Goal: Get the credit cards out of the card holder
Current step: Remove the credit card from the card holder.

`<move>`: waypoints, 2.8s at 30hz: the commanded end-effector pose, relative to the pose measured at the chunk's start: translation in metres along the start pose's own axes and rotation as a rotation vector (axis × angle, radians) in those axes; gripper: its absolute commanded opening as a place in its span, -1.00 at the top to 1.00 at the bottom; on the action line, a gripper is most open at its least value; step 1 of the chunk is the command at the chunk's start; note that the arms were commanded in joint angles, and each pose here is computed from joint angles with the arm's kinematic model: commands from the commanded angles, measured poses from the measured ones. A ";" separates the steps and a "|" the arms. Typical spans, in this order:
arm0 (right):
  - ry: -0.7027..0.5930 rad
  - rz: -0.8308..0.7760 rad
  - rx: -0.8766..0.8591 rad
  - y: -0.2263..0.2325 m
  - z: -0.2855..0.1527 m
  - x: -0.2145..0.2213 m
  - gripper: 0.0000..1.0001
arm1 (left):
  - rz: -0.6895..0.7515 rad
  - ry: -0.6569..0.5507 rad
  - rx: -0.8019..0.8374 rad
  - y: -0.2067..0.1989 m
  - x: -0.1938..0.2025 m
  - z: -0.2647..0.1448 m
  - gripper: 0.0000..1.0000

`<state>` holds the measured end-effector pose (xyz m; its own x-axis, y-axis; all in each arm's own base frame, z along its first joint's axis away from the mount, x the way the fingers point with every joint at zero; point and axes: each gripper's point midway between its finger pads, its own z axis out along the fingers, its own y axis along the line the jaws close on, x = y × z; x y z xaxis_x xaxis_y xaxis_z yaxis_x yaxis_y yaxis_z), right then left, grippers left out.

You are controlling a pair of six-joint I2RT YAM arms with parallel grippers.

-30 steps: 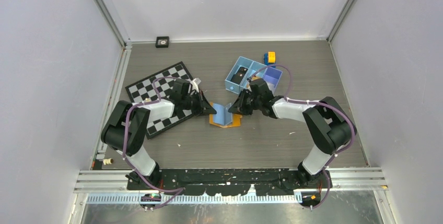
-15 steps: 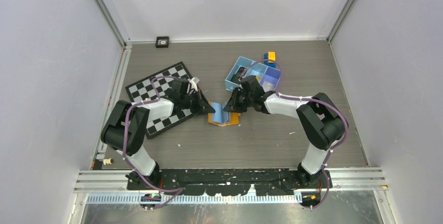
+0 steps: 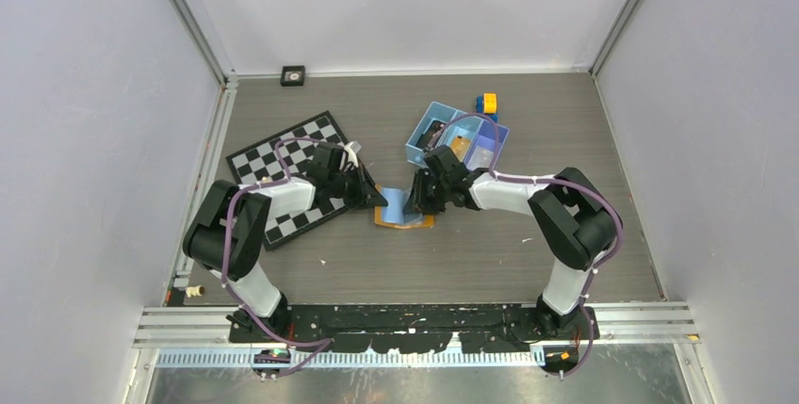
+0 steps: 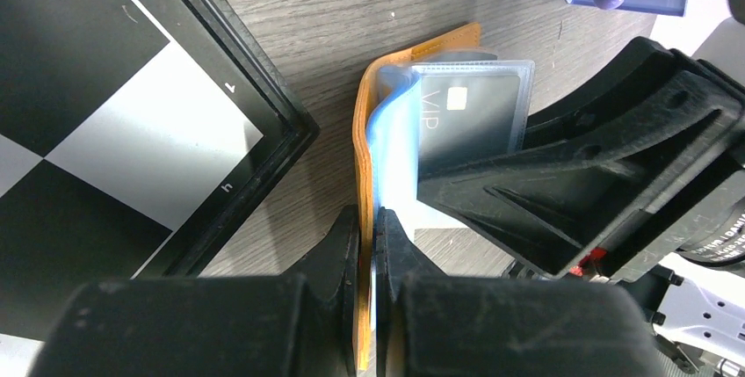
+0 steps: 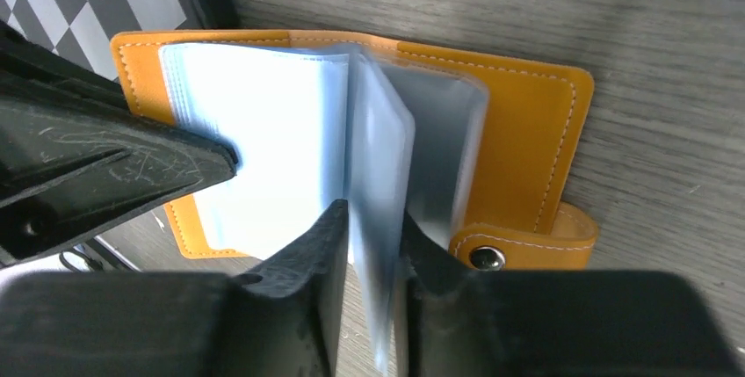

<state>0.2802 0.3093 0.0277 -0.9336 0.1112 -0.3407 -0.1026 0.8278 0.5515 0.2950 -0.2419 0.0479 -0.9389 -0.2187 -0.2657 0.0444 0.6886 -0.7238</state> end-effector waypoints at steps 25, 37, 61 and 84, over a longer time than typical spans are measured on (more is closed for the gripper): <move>-0.064 0.047 -0.078 0.004 -0.022 -0.024 0.70 | 0.025 -0.011 -0.040 0.004 -0.006 0.000 1.00; -0.015 -0.002 -0.067 0.015 -0.003 -0.009 0.73 | 0.020 -0.002 -0.033 0.004 -0.004 0.002 1.00; -0.088 -0.015 -0.223 0.046 -0.020 -0.017 0.99 | -0.001 0.005 0.042 -0.007 -0.001 0.003 0.55; -0.206 0.066 -0.355 0.048 -0.056 -0.040 0.99 | -0.020 0.000 0.271 -0.036 0.000 0.009 0.68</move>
<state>0.2843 0.3077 0.0690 -0.8984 0.2499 -0.3611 -0.1141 0.6613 0.7414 0.2883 -0.2624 0.0445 -0.9491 -0.2481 -0.1938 0.0322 0.5357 -0.8438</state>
